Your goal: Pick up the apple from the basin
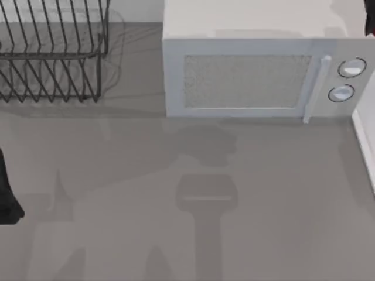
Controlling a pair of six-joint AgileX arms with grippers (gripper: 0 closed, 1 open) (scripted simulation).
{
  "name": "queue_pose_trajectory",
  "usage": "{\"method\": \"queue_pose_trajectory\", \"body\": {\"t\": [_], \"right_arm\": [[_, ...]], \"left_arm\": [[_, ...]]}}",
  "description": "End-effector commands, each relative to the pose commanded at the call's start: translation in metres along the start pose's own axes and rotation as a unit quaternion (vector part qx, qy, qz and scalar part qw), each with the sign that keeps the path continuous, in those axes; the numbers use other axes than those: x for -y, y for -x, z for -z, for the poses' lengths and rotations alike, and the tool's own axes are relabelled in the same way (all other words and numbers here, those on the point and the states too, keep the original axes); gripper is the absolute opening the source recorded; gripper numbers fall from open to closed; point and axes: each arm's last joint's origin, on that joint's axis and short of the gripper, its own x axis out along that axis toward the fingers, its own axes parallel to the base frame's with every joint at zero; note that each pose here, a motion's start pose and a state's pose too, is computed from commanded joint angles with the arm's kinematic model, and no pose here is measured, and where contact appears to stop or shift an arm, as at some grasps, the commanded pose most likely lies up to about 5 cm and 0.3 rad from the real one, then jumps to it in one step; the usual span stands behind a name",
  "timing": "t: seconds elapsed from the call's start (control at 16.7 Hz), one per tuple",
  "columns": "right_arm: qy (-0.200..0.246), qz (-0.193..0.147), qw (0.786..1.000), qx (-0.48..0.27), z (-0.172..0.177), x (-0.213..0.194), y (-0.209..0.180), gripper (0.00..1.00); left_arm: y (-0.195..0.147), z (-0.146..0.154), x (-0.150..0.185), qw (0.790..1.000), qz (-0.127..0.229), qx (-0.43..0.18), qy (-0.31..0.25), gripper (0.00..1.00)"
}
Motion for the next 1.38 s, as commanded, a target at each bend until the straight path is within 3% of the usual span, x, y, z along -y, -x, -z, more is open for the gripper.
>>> {"method": "queue_pose_trajectory", "body": {"t": [0.18,0.42,0.6,1.02,1.38], "right_arm": [[-0.014,-0.014,0.999,-0.027,0.032,-0.066,-0.009,0.00],[-0.013,0.017,0.995,-0.097,0.072,-0.107,-0.045,0.00],[0.007,0.037,0.991,-0.128,0.087,-0.116,-0.063,0.00],[0.011,0.036,0.992,-0.124,0.094,-0.125,-0.070,0.00],[0.022,0.035,0.992,-0.120,0.119,-0.139,-0.125,0.00]], "left_arm": [[0.000,0.000,0.000,1.000,0.000,0.000,0.000,1.00],[0.000,0.000,0.000,1.000,0.000,0.000,0.000,1.00],[0.000,0.000,0.000,1.000,0.000,0.000,0.000,1.00],[0.000,0.000,0.000,1.000,0.000,0.000,0.000,1.00],[0.000,0.000,0.000,1.000,0.000,0.000,0.000,1.00]]}}
